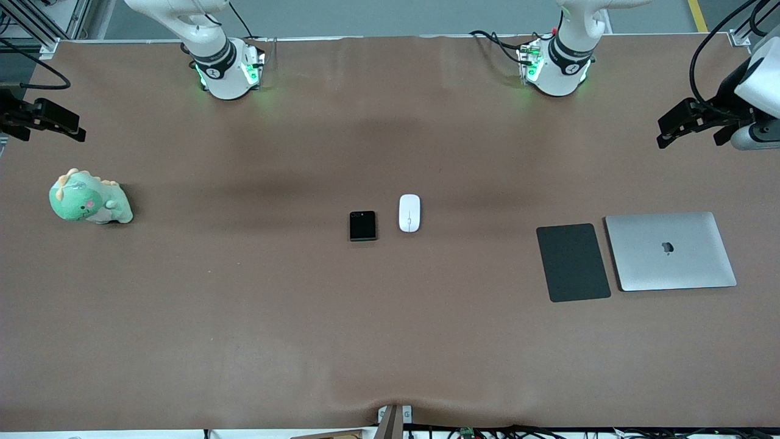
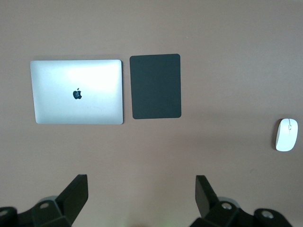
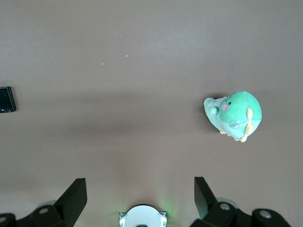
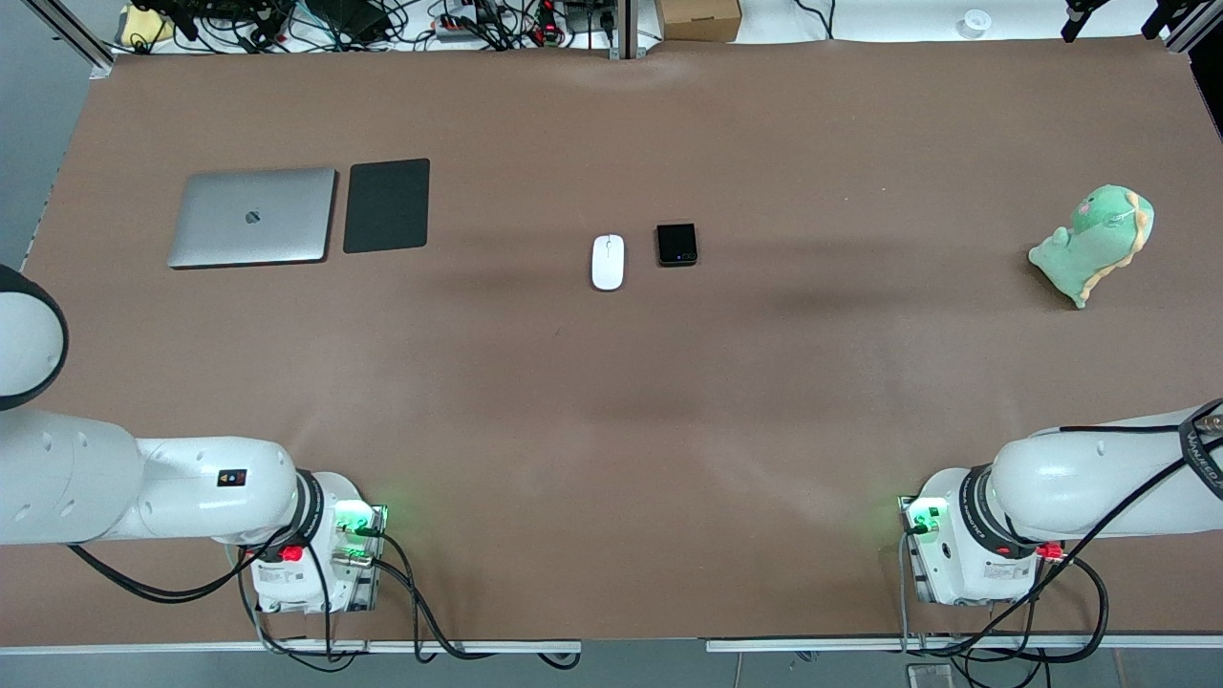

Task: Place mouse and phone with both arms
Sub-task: 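Raise the left arm from rest toward the white mouse, then lower the left gripper over the white mouse and close on it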

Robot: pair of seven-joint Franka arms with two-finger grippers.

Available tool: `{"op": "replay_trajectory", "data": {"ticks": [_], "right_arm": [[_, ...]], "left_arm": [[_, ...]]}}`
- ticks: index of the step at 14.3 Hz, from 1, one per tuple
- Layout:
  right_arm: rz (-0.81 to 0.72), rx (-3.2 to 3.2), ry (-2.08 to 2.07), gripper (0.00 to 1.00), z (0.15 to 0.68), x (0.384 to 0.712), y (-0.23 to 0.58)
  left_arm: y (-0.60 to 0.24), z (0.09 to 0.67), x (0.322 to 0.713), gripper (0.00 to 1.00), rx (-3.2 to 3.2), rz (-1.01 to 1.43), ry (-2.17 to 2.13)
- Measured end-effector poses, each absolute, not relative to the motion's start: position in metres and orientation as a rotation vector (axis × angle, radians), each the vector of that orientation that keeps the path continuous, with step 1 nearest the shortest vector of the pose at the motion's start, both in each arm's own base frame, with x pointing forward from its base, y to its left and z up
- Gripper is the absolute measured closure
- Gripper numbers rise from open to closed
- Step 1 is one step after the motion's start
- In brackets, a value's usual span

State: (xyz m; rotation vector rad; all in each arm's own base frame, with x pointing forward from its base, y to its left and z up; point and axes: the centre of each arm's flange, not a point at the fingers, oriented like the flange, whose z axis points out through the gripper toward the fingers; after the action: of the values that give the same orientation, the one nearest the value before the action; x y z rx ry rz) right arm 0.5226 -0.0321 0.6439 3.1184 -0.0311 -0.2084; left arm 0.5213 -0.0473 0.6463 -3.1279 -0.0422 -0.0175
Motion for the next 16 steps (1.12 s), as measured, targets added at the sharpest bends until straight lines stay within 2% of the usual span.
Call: {"op": "replay_trajectory", "data": {"ticks": [5,9,16], "right_arm": [[-0.209,3.118,-0.031,0.0,0.644,0.523,-0.032],[-0.209,3.118,-0.031,0.0,0.644,0.523,-0.032],[-0.227,3.118,-0.043,0.0,0.643,0.521,-0.036]], "left_arm": [[-0.047,0.643,0.523,0.0,-3.128,-0.008,-0.042],[-0.056,0.624,0.54,0.0,-3.131,0.042,-0.02],[-0.163,0.545,0.575,0.0,-3.15,0.092,0.068]]}}
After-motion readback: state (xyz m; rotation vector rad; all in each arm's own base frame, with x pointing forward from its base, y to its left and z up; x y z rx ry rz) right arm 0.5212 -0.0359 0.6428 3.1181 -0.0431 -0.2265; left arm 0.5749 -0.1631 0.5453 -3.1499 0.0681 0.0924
